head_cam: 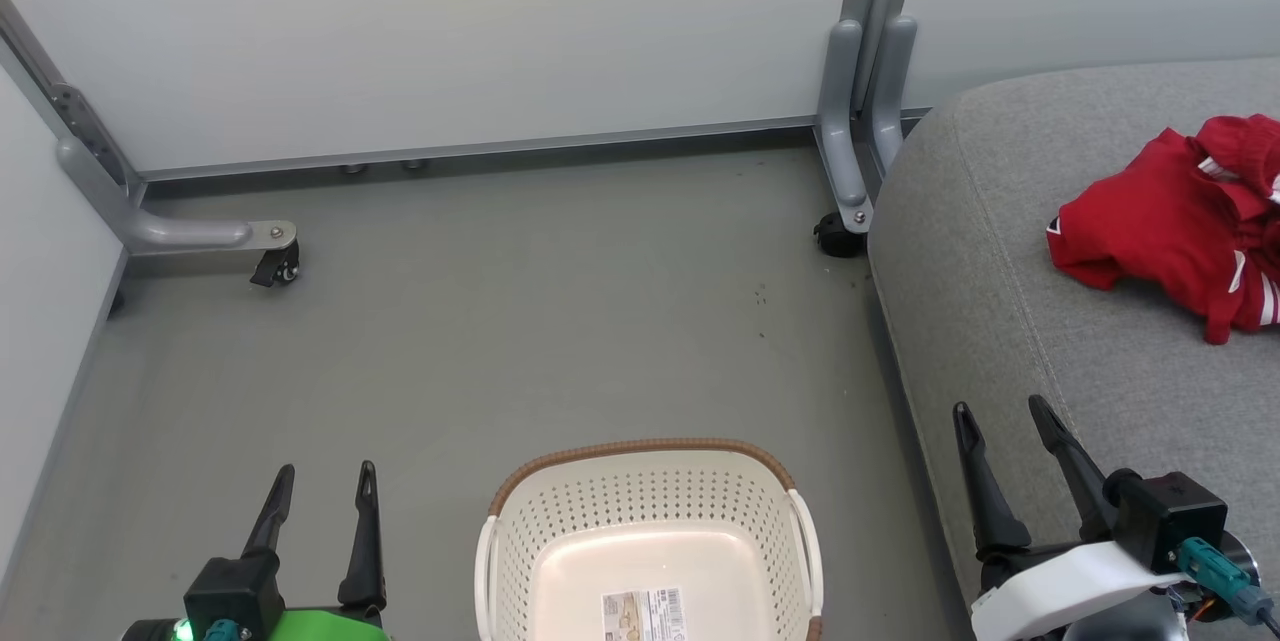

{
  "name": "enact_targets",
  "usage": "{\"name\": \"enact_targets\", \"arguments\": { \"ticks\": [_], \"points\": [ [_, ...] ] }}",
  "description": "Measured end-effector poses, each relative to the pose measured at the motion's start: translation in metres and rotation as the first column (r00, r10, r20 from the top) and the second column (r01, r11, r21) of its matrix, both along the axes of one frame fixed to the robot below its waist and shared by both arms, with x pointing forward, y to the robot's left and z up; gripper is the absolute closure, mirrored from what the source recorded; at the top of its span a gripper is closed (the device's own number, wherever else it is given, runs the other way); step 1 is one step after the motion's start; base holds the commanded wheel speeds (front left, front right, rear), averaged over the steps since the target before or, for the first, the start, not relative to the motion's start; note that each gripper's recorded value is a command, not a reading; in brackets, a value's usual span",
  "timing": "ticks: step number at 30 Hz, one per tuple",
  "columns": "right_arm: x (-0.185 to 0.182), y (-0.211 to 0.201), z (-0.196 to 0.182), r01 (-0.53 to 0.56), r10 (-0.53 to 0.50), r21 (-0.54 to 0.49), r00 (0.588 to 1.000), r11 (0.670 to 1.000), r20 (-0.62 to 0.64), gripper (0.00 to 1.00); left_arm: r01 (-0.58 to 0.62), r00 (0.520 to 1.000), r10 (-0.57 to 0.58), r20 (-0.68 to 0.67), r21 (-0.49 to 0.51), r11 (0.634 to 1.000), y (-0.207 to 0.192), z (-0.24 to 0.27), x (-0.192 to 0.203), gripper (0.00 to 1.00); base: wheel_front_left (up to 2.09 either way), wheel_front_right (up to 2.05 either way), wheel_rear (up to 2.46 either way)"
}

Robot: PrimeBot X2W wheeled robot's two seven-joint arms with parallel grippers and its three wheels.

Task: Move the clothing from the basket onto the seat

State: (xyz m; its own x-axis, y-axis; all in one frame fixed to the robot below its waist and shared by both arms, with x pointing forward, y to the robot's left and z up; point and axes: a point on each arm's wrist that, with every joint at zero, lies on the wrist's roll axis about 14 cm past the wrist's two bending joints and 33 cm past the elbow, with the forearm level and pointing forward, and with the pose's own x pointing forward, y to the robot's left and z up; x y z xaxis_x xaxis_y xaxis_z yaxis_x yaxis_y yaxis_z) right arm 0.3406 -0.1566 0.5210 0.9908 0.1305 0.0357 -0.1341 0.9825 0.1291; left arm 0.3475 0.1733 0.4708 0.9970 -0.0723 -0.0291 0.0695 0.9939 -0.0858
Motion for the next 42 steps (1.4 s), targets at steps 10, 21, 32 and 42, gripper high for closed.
{"name": "enact_targets", "arguments": {
  "ticks": [10, 21, 32, 42],
  "points": [
    [0.0, 0.001, -0.004, -0.001, 0.001, 0.003, 1.0, 1.0, -0.014, 1.0, -0.005, 1.0, 0.005, -0.019, 0.001, 1.0, 0.001, -0.006, -0.002, 1.0, 0.0, 0.0, 0.0],
    [0.0, -0.003, -0.017, 0.019, -0.007, 0.178, 0.998, 0.984, -0.069, 1.0, -0.078, 0.993, 0.061, -0.105, -0.161, 0.984, 0.01, -0.021, -0.004, 1.0, 0.0, 0.0, 0.0],
    [0.006, -0.009, -0.019, 0.045, -0.011, 0.353, 0.995, 0.935, -0.095, 1.0, -0.131, 0.987, 0.091, -0.132, -0.339, 0.932, 0.016, -0.018, 0.0, 1.0, 0.0, 0.0, 0.0],
    [0.013, -0.013, -0.018, 0.065, -0.014, 0.492, 0.994, 0.868, -0.108, 1.0, -0.164, 0.984, 0.106, -0.145, -0.485, 0.859, 0.02, -0.014, 0.006, 1.0, 0.0, 0.0, 0.0]
  ]
}}
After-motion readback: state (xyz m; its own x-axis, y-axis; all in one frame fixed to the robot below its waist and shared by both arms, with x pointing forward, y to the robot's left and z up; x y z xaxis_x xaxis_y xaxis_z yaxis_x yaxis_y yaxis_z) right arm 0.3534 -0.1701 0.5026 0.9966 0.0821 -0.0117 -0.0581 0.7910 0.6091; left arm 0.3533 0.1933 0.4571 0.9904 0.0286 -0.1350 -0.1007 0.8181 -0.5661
